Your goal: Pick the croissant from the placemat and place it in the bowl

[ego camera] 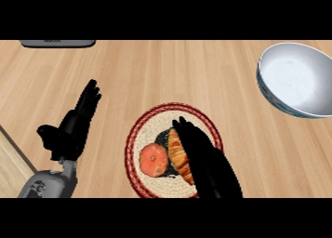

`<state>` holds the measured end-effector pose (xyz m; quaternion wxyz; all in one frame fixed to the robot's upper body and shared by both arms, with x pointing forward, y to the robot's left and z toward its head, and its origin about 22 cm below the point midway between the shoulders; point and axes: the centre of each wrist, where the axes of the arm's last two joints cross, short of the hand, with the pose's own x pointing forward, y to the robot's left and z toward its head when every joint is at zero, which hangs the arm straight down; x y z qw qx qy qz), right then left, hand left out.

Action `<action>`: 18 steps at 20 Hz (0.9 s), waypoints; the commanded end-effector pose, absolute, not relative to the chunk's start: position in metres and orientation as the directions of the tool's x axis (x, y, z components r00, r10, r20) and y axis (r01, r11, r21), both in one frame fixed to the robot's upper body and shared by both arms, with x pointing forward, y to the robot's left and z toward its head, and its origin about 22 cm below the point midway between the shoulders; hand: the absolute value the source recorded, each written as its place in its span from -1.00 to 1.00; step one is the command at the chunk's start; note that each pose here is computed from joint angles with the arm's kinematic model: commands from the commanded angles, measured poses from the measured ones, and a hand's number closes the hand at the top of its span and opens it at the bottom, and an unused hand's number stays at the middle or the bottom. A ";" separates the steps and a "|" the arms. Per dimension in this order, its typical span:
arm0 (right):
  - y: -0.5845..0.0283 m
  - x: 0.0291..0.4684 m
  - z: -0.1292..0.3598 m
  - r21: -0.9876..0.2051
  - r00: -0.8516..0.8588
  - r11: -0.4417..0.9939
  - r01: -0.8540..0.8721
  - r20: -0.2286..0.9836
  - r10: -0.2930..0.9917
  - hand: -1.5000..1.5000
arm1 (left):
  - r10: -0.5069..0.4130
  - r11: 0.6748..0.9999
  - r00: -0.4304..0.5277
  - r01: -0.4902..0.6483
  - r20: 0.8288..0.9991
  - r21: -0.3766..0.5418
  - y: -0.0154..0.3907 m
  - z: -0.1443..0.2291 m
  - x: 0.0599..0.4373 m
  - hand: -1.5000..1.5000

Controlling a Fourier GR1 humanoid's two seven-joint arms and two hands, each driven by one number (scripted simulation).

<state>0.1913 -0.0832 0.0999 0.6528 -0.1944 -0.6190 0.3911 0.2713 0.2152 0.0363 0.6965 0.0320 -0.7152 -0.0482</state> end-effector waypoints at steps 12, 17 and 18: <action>-0.091 0.183 0.084 -0.616 -0.111 0.731 -0.293 0.781 0.614 -1.00 | -0.115 0.993 -0.026 0.032 0.993 0.116 0.218 0.022 0.275 0.00; -0.074 0.185 0.079 -0.581 -0.065 0.743 -0.332 0.800 0.596 -1.00 | -0.102 0.994 -0.037 0.028 0.994 0.104 0.221 0.025 0.272 0.00; -0.110 0.195 0.063 -0.574 -0.057 0.755 -0.317 0.806 0.589 -1.00 | -0.123 0.992 -0.016 0.025 0.992 0.123 0.222 0.018 0.264 0.00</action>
